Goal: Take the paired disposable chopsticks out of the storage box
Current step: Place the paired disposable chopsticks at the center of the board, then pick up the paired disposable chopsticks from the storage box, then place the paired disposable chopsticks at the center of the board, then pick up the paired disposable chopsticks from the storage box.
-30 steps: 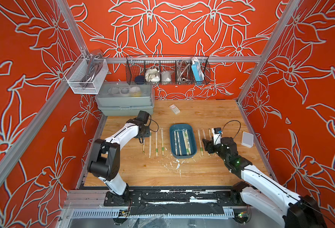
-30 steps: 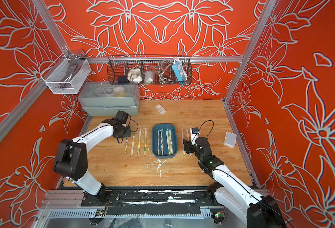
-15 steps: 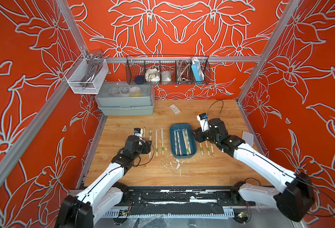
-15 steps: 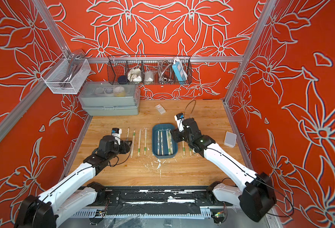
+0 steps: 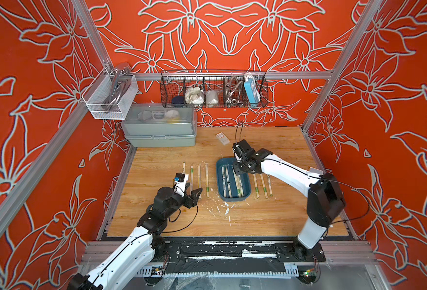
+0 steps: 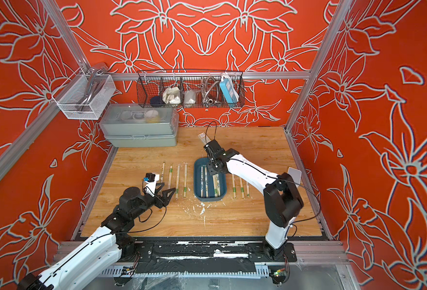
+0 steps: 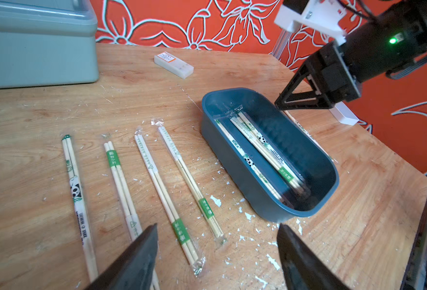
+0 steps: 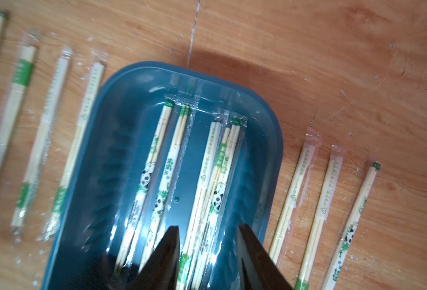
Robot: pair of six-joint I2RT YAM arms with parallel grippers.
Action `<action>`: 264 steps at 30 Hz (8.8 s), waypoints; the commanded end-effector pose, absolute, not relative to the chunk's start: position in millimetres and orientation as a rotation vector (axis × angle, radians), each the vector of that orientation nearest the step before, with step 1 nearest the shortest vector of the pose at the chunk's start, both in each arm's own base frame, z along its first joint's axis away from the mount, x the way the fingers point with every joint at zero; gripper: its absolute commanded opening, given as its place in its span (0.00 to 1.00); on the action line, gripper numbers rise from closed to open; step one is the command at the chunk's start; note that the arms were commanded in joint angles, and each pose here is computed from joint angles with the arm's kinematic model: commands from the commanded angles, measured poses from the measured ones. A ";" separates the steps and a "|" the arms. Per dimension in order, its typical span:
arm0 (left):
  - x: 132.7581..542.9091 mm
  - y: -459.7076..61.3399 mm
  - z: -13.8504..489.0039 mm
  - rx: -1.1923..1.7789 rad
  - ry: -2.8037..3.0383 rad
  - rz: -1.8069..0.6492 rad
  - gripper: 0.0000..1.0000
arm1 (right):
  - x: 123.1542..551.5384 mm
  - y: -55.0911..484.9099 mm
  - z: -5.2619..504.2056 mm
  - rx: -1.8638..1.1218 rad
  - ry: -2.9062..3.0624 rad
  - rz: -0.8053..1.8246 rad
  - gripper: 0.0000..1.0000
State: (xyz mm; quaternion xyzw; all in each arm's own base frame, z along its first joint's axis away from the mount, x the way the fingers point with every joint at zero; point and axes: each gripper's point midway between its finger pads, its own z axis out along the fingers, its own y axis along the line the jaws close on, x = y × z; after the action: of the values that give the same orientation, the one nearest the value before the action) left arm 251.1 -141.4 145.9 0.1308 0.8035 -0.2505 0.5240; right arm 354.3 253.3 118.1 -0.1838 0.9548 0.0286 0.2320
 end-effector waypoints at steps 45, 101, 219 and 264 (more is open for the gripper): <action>264.9 -145.3 146.8 0.345 1.945 -0.553 0.76 | 377.3 262.5 61.2 -0.405 2.756 -0.111 0.16; 262.7 -154.8 145.5 0.370 1.935 -0.614 0.97 | 374.3 117.0 144.9 -0.140 2.654 0.000 0.08; 362.9 -311.3 85.7 0.283 2.784 -0.109 0.36 | 300.1 145.9 162.1 -0.292 1.957 0.358 0.59; 377.8 -305.5 5.4 0.286 2.927 -0.016 0.37 | 305.6 146.5 153.2 -0.294 2.016 0.330 0.60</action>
State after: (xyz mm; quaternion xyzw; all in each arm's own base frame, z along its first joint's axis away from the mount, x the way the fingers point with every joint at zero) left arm 386.0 -309.1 26.6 0.0892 0.9873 -0.0217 0.1296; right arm 301.4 147.4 144.9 -0.1251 0.8400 0.1471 0.5071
